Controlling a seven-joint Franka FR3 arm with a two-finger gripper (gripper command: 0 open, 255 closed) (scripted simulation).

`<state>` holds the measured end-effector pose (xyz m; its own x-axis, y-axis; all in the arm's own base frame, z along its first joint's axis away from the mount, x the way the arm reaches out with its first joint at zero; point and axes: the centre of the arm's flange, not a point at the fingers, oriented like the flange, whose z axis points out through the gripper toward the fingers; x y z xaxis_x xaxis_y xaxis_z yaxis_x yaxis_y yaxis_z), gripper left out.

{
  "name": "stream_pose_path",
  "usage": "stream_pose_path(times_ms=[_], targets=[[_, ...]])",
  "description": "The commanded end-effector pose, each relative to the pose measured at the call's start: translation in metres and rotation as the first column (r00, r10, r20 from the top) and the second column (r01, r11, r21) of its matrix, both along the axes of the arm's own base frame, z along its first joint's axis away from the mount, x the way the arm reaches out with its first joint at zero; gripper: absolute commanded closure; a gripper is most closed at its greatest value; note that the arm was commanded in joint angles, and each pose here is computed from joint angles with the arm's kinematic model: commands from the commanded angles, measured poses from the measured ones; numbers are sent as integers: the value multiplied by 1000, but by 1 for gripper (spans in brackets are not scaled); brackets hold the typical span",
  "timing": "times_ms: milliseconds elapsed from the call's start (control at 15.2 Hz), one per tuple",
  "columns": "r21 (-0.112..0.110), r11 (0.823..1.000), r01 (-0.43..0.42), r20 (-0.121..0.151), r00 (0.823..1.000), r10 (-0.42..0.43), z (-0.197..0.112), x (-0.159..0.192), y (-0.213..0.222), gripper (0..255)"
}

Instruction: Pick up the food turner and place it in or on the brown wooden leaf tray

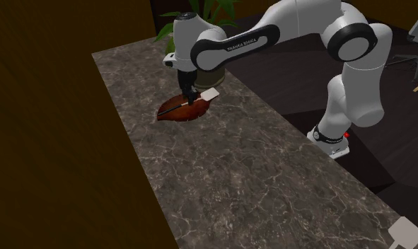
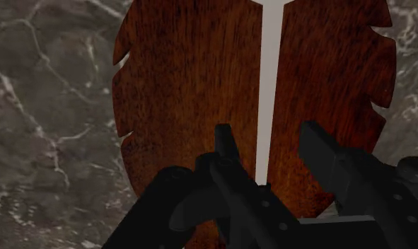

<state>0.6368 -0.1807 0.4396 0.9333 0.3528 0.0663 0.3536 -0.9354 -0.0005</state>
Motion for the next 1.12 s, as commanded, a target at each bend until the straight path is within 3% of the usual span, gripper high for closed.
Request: stream_pose_path(times_ms=[0,264,528,1056], targets=[[0,1000,0,0,1000,0,0,0,0,0],[0,1000,0,0,1000,0,0,0,0,0],[0,1000,0,0,1000,0,50,-3,-1,0],[0,1000,0,0,1000,0,50,-3,-1,0]])
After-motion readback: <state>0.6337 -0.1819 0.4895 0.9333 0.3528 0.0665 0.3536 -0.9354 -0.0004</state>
